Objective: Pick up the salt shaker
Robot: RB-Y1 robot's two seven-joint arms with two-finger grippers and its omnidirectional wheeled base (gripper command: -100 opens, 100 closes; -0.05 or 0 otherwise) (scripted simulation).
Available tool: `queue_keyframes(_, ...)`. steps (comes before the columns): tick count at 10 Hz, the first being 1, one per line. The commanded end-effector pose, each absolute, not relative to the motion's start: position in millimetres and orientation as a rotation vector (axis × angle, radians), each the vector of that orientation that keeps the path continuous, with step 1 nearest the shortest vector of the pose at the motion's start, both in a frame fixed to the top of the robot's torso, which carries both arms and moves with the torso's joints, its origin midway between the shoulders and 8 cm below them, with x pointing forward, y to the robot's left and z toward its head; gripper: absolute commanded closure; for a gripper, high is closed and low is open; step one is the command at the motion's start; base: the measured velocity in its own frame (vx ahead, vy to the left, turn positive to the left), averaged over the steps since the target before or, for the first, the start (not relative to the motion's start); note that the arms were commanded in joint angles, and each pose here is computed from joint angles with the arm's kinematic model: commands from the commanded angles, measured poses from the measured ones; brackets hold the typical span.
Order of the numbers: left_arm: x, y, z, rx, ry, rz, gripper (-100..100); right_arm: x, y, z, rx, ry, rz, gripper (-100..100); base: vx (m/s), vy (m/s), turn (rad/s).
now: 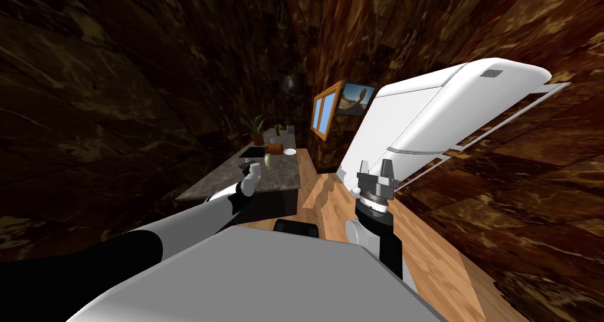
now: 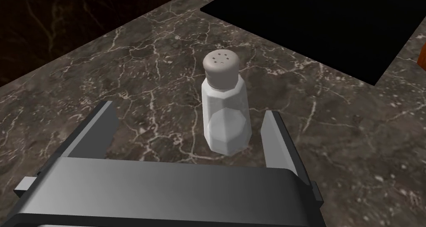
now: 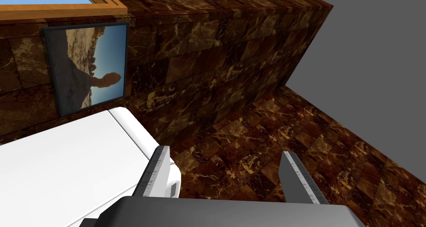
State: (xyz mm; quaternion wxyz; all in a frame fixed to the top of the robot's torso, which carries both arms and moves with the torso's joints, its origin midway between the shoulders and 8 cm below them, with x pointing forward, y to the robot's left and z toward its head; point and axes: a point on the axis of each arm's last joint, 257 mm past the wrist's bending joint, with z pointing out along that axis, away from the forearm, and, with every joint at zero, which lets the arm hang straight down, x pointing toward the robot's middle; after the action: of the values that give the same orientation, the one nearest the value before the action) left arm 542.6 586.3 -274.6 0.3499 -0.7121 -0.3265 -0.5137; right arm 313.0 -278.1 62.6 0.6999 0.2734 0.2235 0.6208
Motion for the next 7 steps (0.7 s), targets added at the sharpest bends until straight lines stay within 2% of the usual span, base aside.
queue_keyframes(1, 545.5, 579.0, -283.1, -1.877, -0.916, -1.326, -100, 313.0, -278.1, 62.6, 0.609, 0.498, 1.383, 0, 0.059, 0.087, -0.012)
queue_keyframes(3, 549.5, 571.8, -289.7, -1.904, -0.97, -1.32, -100, 313.0, -278.1, 62.6, 0.609, 0.498, 1.383, 0, 0.045, 0.071, -0.005)
queue_keyframes(5, 549.7, 571.7, -290.9, -1.905, -0.976, -1.32, -100, 313.0, -278.1, 62.6, 0.609, 0.498, 1.383, 0, 0.033, 0.027, -0.003)
queue_keyframes(6, 549.8, 571.4, -291.1, -1.906, -0.977, -1.319, 0, 313.0, -278.1, 62.6, 0.609, 0.498, 1.383, 0, 0.0, 0.0, 0.0)
queue_keyframes(7, 569.2, 552.8, -288.6, -1.948, -0.934, -1.383, -100, 313.0, -278.1, 62.6, 0.609, 0.498, 1.383, 0, 0.131, -0.011, 0.363)
